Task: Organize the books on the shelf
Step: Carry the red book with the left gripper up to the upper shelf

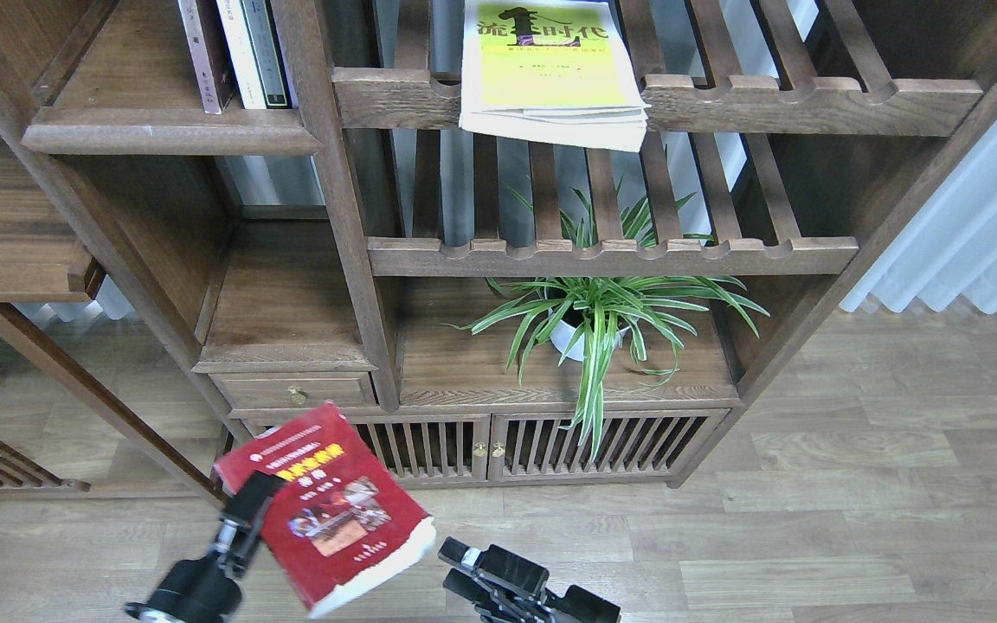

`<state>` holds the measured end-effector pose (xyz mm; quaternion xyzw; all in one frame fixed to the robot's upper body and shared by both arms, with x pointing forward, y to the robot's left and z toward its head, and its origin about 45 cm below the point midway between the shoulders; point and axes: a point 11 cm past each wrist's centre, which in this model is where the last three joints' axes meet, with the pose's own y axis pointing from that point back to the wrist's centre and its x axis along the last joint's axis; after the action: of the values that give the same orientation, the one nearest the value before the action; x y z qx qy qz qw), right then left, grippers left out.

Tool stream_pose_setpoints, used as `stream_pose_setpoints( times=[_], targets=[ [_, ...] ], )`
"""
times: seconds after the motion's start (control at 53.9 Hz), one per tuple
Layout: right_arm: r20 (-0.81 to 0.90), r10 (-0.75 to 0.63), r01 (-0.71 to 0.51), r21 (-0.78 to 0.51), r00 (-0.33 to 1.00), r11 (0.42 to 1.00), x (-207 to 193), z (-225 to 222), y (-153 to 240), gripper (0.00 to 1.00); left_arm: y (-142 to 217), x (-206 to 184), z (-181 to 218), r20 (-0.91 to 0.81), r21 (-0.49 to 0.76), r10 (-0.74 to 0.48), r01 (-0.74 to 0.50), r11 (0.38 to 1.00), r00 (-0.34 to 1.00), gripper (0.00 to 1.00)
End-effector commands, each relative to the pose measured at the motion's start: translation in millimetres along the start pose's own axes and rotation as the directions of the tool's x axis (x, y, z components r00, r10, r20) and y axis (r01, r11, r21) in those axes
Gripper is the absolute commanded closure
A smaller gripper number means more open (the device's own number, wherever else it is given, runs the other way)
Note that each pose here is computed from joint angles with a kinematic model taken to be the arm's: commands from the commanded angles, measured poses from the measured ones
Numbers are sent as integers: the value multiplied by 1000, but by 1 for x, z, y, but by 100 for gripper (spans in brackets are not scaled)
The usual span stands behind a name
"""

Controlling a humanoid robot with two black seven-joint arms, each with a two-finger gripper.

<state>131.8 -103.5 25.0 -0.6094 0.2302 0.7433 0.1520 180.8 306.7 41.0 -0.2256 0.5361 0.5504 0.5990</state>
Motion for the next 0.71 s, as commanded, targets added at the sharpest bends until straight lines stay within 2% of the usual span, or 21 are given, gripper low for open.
stream_pose_setpoints(
  times=[0.0,0.093,0.278,0.316,0.501,0.687],
  targets=[
    [-1,6,-6,7,1000,1000,2,-2,1,1,10,1,44,96,-41,16,-12,999,995,97],
    [4,16,-16,11,1000,1000,5,-3,3,1,12,-15,73,143,-80,-17,29,996,990,97],
    [11,33,-33,15,999,999,10,-3,6,1,13,-47,96,194,-92,-90,110,990,977,97],
    [14,40,-40,17,999,999,13,-3,7,1,15,-57,115,225,-124,-104,135,983,969,97],
    [16,46,-46,18,999,999,14,-3,8,1,24,-76,165,318,-196,-98,167,966,943,97],
    [12,56,-56,19,998,998,17,-6,8,1,40,-111,230,440,-278,-87,227,933,894,97]
  ],
)
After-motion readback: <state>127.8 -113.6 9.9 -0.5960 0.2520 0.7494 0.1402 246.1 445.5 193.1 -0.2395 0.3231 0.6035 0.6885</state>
